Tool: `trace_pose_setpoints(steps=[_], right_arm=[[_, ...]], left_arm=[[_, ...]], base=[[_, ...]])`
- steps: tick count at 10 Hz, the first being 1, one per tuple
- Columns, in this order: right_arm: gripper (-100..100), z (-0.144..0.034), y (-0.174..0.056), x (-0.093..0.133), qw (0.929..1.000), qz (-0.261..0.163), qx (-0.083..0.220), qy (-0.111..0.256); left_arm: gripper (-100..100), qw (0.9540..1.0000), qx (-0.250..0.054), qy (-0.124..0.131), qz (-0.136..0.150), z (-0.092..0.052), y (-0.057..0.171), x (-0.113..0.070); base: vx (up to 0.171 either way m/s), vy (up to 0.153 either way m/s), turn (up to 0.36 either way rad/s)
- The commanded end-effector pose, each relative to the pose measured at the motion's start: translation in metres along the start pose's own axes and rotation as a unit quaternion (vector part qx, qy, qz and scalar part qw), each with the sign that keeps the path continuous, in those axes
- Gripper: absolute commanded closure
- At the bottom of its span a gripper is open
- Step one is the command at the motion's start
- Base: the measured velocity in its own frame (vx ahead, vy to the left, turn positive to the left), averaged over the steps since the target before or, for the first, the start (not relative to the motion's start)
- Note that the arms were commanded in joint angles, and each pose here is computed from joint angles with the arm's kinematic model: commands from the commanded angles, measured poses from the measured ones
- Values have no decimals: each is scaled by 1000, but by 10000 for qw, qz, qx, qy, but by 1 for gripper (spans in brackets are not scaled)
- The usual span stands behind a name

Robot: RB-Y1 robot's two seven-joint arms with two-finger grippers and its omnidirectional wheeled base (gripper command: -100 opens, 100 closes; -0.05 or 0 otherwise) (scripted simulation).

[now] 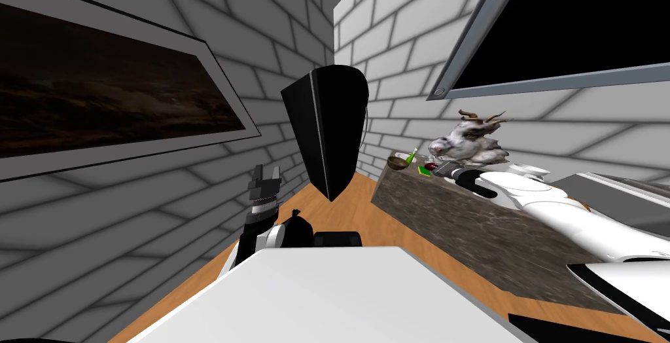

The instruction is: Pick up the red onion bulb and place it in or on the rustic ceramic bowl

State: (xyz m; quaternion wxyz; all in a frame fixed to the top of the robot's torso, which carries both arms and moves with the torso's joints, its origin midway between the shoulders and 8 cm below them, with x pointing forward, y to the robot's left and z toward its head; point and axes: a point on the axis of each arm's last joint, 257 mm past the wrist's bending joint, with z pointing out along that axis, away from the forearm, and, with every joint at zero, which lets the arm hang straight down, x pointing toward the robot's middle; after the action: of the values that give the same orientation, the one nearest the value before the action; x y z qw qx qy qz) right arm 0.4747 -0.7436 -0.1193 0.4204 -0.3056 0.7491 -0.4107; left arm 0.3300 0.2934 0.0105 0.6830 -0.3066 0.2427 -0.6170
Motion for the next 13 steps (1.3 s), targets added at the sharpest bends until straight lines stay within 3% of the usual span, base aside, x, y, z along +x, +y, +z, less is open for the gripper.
trace_pose_setpoints(steps=[1, 8, 11, 13], right_arm=[[100, 0, -3, 0, 10000, 36, 18, 9], [100, 0, -3, 0, 10000, 36, 18, 9], [100, 4, 59, -1, 9991, -34, -429, -6], [100, 4, 59, -1, 9991, -34, -429, -6]], left_arm=[[0, 10000, 0, 0, 0, 0, 0, 0], [0, 10000, 0, 0, 0, 0, 0, 0], [0, 10000, 0, 0, 0, 0, 0, 0], [0, 10000, 0, 0, 0, 0, 0, 0]], base=[[-7, 6, -24], [0, 0, 0], [-51, 16, -76], [-55, -8, 4]])
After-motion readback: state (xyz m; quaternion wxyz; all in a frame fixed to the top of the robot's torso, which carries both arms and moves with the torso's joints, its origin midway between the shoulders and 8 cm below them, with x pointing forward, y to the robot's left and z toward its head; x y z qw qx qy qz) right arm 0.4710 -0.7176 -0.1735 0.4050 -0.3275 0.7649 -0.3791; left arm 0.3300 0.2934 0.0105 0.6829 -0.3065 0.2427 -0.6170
